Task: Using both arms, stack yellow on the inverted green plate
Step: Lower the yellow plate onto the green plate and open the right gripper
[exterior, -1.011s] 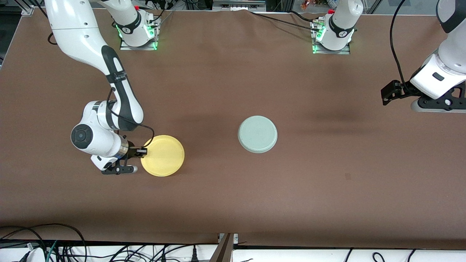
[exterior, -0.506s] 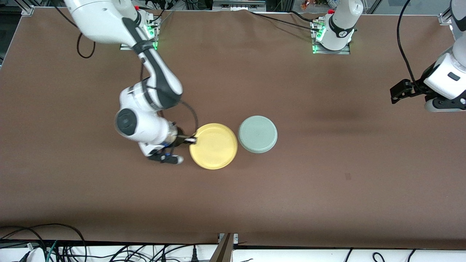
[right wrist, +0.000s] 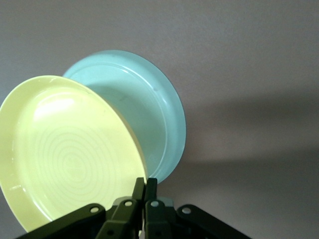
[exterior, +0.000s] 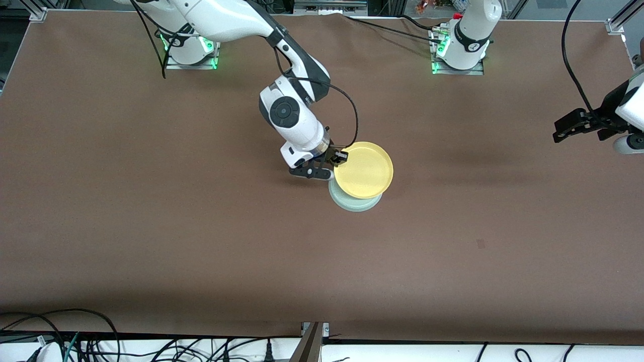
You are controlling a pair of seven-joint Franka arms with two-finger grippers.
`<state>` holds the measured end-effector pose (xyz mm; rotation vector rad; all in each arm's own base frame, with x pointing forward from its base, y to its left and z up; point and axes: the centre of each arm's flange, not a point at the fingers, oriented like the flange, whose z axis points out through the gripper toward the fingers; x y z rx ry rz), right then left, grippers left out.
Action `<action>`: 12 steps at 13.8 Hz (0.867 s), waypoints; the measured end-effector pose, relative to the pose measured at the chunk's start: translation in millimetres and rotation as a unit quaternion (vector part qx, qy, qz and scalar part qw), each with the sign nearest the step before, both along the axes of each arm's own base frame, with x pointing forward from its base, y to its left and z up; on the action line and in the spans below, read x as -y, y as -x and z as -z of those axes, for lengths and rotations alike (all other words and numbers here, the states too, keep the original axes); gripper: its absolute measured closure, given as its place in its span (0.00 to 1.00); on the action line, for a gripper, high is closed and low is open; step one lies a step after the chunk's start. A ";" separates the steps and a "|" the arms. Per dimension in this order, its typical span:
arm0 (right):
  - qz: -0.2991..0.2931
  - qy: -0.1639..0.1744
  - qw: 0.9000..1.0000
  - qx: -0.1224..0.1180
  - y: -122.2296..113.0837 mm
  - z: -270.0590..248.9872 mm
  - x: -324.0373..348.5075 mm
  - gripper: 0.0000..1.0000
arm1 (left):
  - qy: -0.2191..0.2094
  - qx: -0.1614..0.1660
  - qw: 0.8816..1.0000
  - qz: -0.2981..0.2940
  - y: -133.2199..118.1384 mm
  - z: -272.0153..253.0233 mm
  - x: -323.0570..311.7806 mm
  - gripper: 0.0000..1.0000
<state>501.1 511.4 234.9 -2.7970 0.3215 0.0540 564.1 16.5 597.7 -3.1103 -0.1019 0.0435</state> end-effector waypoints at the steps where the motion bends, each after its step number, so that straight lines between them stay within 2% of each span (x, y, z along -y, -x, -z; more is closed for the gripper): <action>1: 0.004 0.000 1.000 0.004 0.3 9.2 1.9 0.97 | 0.000 0.000 1.000 0.008 3.4 -1.9 0.5 0.00; 6: 0.017 0.003 1.000 0.016 -12.1 12.9 12.9 0.97 | -0.009 -0.001 0.999 0.051 9.4 -4.3 1.0 0.00; 12: 0.019 0.005 1.000 0.021 -13.3 27.2 15.1 0.97 | -0.012 -0.002 0.995 0.099 11.3 -7.2 1.5 0.00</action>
